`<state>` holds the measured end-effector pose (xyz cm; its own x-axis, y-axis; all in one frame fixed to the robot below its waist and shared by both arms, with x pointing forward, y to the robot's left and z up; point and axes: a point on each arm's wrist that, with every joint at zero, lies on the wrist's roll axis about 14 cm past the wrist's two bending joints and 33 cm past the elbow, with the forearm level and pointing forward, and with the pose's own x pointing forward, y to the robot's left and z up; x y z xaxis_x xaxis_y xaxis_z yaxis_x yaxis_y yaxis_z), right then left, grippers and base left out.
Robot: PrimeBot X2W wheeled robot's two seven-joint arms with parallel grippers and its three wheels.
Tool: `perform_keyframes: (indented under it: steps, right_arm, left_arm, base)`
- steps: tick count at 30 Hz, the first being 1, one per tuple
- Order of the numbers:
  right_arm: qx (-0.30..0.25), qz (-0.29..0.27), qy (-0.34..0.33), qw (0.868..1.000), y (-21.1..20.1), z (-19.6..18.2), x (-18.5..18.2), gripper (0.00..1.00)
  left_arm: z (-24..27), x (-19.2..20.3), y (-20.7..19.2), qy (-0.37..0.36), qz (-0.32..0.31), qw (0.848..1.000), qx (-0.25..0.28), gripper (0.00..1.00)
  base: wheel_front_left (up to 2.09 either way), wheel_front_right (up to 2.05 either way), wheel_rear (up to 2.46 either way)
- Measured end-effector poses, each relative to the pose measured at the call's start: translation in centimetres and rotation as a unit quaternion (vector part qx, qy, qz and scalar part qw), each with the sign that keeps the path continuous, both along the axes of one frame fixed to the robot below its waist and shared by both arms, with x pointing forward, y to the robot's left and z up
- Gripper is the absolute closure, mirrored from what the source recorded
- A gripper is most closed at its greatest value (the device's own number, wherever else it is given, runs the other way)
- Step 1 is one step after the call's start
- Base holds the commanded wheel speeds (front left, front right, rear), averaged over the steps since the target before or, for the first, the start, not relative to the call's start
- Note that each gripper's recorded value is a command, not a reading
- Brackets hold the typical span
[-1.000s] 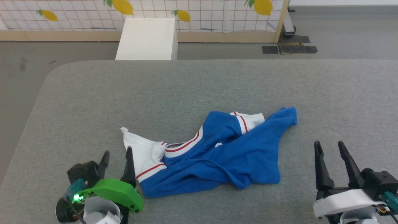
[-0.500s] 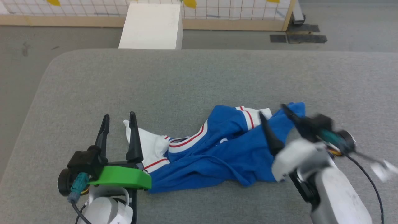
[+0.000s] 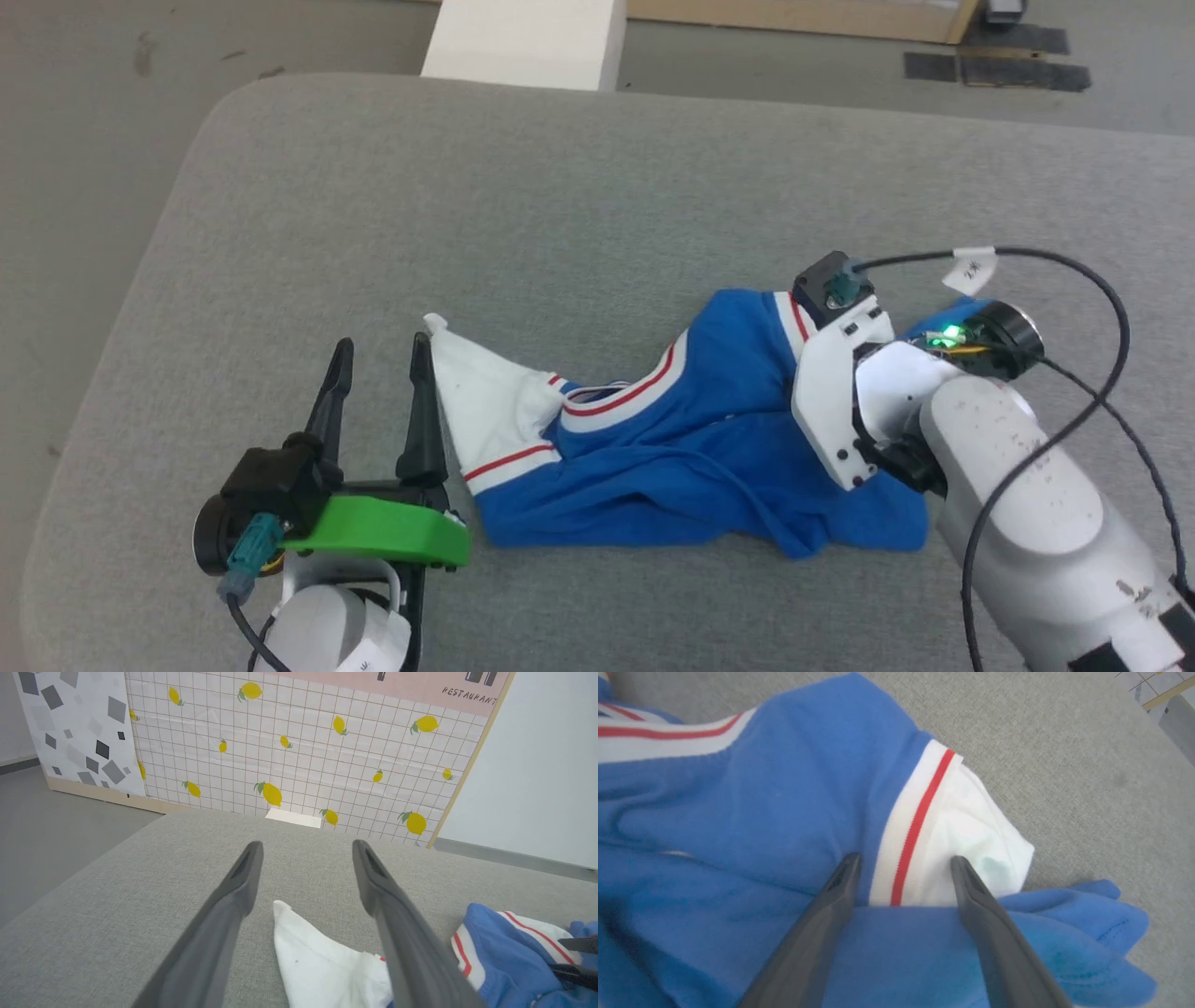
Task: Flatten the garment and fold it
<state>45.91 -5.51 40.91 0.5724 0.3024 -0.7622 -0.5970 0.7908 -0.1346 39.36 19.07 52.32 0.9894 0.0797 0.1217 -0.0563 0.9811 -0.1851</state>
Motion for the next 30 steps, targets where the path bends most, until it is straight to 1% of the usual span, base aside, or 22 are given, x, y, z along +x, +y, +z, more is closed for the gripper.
perform_keyframes:
  steps: [1,2,4,7,9,12,16,19,22,23,24,25,26,30]
  right_arm:
    - [-0.002,0.003,0.007,1.0,0.2,-0.1,0.1,0.66]
    - [-0.003,0.005,0.009,1.0,0.3,-0.1,0.3,1.0]
    - [0.011,0.007,0.004,1.0,0.9,0.2,0.7,1.0]
    - [0.048,-0.003,-0.036,0.998,1.1,1.9,2.0,1.0]
    - [0.075,-0.019,-0.068,0.995,0.7,3.5,3.0,1.0]
    - [0.107,-0.052,-0.125,0.985,-0.9,6.7,4.6,1.0]
    - [0.119,-0.112,-0.194,0.967,-5.5,10.6,5.7,1.0]
    - [0.112,-0.161,-0.243,0.95,-10.0,13.4,5.6,1.0]
    - [0.104,-0.214,-0.303,0.923,-14.7,16.8,4.7,1.0]
    - [0.102,-0.227,-0.314,0.916,-15.8,17.5,4.3,1.0]
    - [0.101,-0.246,-0.317,0.91,-17.0,17.8,3.7,1.0]
    - [0.099,-0.267,-0.31,0.907,-18.1,17.5,3.0,1.0]
    - [0.096,-0.282,-0.296,0.907,-18.8,16.7,2.2,1.0]
    - [0.068,-0.346,-0.177,0.919,-21.3,9.6,-2.2,1.0]
  left_arm:
    - [-0.2,-0.1,0.2,0.003,0.003,1.0,0.001,0.0]
    - [-0.3,-0.1,0.4,0.005,0.005,1.0,0.001,0.0]
    - [-0.6,-0.2,0.7,0.009,0.009,1.0,0.001,0.0]
    - [-0.6,-0.3,0.9,0.01,0.012,1.0,0.001,0.0]
    - [-0.5,-0.4,0.8,0.008,0.011,1.0,0.001,0.0]
    - [0.0,-0.5,0.7,0.001,0.01,1.0,0.0,0.0]
    - [0.6,-0.6,0.3,-0.008,0.005,1.0,-0.002,0.0]
    - [0.9,-0.8,0.0,-0.013,0.001,1.0,-0.004,0.0]
    - [1.2,-0.9,-0.4,-0.018,-0.006,1.0,-0.005,0.0]
    - [1.3,-0.9,-0.6,-0.018,-0.008,1.0,-0.006,0.0]
    - [1.3,-0.9,-0.8,-0.019,-0.011,1.0,-0.006,0.0]
    - [1.4,-0.9,-1.0,-0.021,-0.014,1.0,-0.007,0.0]
    - [1.5,-0.9,-1.1,-0.022,-0.017,1.0,-0.007,0.0]
    - [1.6,-0.7,-1.7,-0.024,-0.025,0.999,-0.008,0.0]
  base:
    - [0.0,0.0,0.0]
    - [0.0,0.0,0.0]
    - [0.0,0.0,0.0]
    - [0.0,0.0,0.0]
    - [0.0,0.0,0.0]
    - [0.0,0.0,0.0]
    - [0.0,0.0,0.0]
    - [0.0,0.0,0.0]
    - [0.0,0.0,0.0]
    - [0.0,0.0,0.0]
    - [0.0,0.0,0.0]
    - [0.0,0.0,0.0]
    - [0.0,0.0,0.0]
    - [0.0,0.0,0.0]
